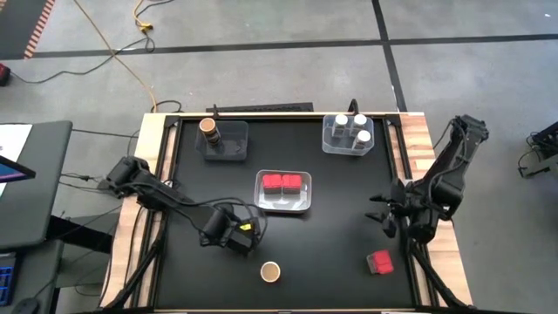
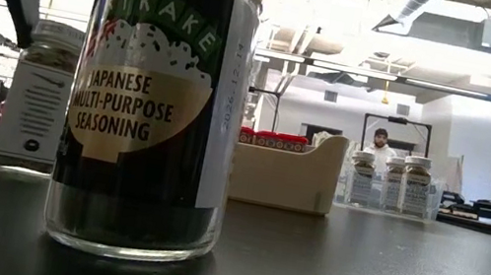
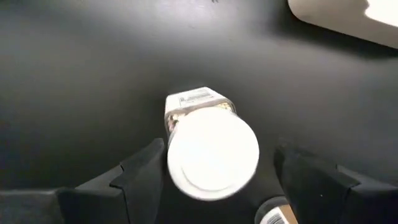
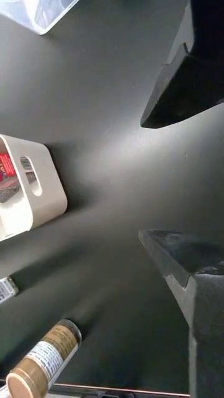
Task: Sort spices by type
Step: Put the white seasoning bottle into the transparent bin
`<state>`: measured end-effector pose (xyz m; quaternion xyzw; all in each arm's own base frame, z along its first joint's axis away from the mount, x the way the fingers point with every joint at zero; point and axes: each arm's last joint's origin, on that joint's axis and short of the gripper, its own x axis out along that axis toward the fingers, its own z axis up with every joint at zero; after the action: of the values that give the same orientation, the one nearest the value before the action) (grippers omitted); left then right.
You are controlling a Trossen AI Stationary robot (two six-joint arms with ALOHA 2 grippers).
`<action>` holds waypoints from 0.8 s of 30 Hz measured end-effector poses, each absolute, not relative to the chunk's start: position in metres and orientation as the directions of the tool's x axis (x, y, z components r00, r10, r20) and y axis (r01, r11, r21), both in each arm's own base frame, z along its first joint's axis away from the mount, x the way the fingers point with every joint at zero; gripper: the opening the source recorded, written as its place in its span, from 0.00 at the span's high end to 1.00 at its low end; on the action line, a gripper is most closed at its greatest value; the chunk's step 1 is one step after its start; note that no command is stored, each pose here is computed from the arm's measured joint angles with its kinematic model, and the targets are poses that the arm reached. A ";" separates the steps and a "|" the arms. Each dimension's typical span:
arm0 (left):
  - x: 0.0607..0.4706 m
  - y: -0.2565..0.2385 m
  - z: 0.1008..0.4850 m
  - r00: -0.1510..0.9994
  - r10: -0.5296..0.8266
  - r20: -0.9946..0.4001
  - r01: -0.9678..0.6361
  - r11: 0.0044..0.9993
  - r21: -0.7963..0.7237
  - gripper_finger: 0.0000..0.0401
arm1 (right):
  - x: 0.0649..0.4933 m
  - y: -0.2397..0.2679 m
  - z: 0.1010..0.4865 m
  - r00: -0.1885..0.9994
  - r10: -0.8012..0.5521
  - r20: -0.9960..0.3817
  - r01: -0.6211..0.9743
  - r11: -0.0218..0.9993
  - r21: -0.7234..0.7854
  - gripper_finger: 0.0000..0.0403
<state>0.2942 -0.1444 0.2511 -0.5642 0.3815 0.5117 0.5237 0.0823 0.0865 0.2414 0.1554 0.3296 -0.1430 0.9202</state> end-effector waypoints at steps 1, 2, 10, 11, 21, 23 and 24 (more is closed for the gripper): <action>0.295 -0.144 0.249 0.180 0.108 -0.978 -0.967 -0.161 -0.196 0.30 | 0.082 0.087 0.242 0.743 -0.160 -0.650 0.366 0.910 0.194 0.24; 0.296 -0.145 0.247 0.175 0.111 -0.978 -0.968 -0.160 -0.191 0.30 | 0.083 0.087 0.242 0.744 -0.158 -0.649 0.365 0.910 0.197 0.24; 0.302 -0.145 0.239 0.150 0.091 -0.985 -0.967 -0.192 -0.165 0.30 | 0.083 0.088 0.242 0.748 -0.153 -0.646 0.365 0.908 0.207 0.24; 0.303 -0.145 0.238 0.149 0.082 -0.986 -0.966 -0.202 -0.162 0.30 | 0.083 0.088 0.242 0.748 -0.153 -0.646 0.365 0.907 0.208 0.24; 0.313 -0.144 0.222 0.087 0.014 -0.996 -0.964 -0.252 -0.087 0.30 | 0.084 0.088 0.242 0.750 -0.148 -0.645 0.364 0.906 0.216 0.24; 0.315 -0.145 0.220 0.092 0.012 -0.996 -0.963 -0.253 -0.092 0.30 | 0.084 0.088 0.242 0.751 -0.147 -0.644 0.364 0.906 0.217 0.24; 0.315 -0.145 0.220 0.099 0.010 -0.995 -0.963 -0.252 -0.099 0.30 | 0.084 0.088 0.242 0.751 -0.147 -0.644 0.364 0.906 0.217 0.24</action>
<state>0.3150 -0.1445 0.2204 -0.5847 0.4075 0.5331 0.4560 0.0838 0.0883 0.2422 0.1668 0.3247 -0.1389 0.9206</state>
